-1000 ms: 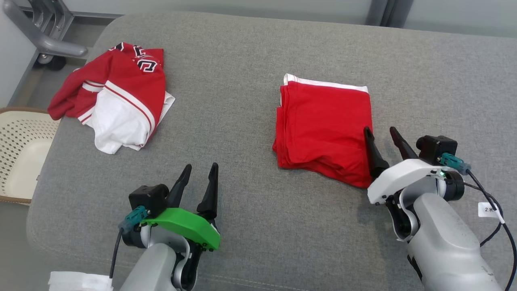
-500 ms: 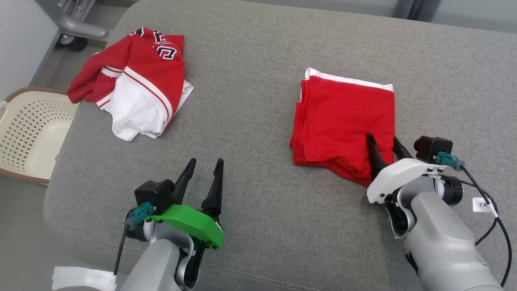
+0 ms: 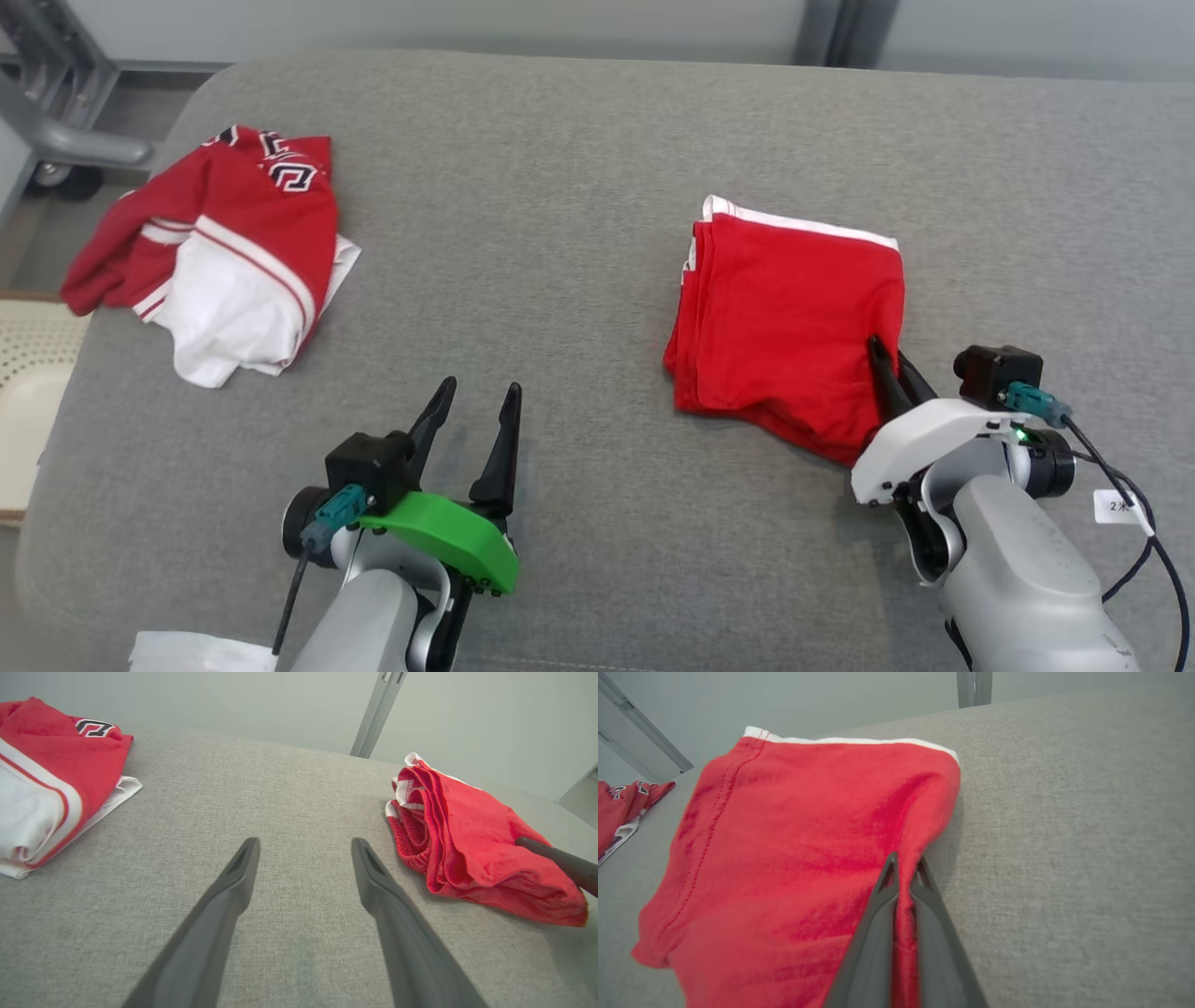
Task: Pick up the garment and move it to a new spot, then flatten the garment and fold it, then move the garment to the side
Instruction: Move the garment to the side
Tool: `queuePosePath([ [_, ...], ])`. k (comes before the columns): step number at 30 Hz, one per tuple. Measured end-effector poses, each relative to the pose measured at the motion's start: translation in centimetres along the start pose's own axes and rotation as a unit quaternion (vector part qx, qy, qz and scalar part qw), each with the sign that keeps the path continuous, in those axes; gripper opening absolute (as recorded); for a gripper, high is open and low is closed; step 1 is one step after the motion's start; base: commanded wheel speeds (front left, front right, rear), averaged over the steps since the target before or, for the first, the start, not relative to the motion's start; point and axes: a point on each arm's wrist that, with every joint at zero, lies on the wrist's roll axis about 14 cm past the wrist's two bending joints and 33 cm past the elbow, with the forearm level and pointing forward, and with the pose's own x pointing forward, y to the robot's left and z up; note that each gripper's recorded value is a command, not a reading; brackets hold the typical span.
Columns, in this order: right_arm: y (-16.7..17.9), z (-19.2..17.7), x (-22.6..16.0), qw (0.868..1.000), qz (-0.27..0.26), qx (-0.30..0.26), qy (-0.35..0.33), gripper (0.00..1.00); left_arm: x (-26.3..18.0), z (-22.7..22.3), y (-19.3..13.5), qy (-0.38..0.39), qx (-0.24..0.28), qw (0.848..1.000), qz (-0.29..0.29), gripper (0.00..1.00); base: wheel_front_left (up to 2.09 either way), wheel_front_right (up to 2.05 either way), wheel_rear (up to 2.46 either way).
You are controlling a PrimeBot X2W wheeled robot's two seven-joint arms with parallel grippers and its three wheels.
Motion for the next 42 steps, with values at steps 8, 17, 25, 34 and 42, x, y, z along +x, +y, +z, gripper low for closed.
queuePosePath([
  [8,-5.0,0.8,-4.3,0.998,-0.068,-0.001,-0.016,0.00,1.7,-0.5,-4.8,0.006,0.013,0.997,-0.076,1.00,0.00,0.00,0.00],
  [17,-9.7,2.0,-9.8,0.989,-0.143,0.005,-0.041,0.00,3.6,-1.4,-12.4,0.016,0.019,0.982,-0.188,1.00,0.00,0.00,0.00],
  [25,-12.6,2.3,-14.8,0.978,-0.198,0.021,-0.058,0.00,4.2,-2.8,-20.9,0.027,0.036,0.949,-0.311,1.00,0.00,0.00,0.00],
  [34,-14.5,4.8,-14.6,0.975,-0.210,-0.030,-0.062,0.00,5.1,-4.0,-25.1,0.033,0.024,0.929,-0.369,1.00,0.00,0.00,0.00],
  [42,-19.1,9.1,-11.9,0.963,-0.236,-0.120,-0.057,0.00,6.9,-4.7,-24.7,0.024,0.036,0.925,-0.378,1.00,0.00,0.00,0.00],
])
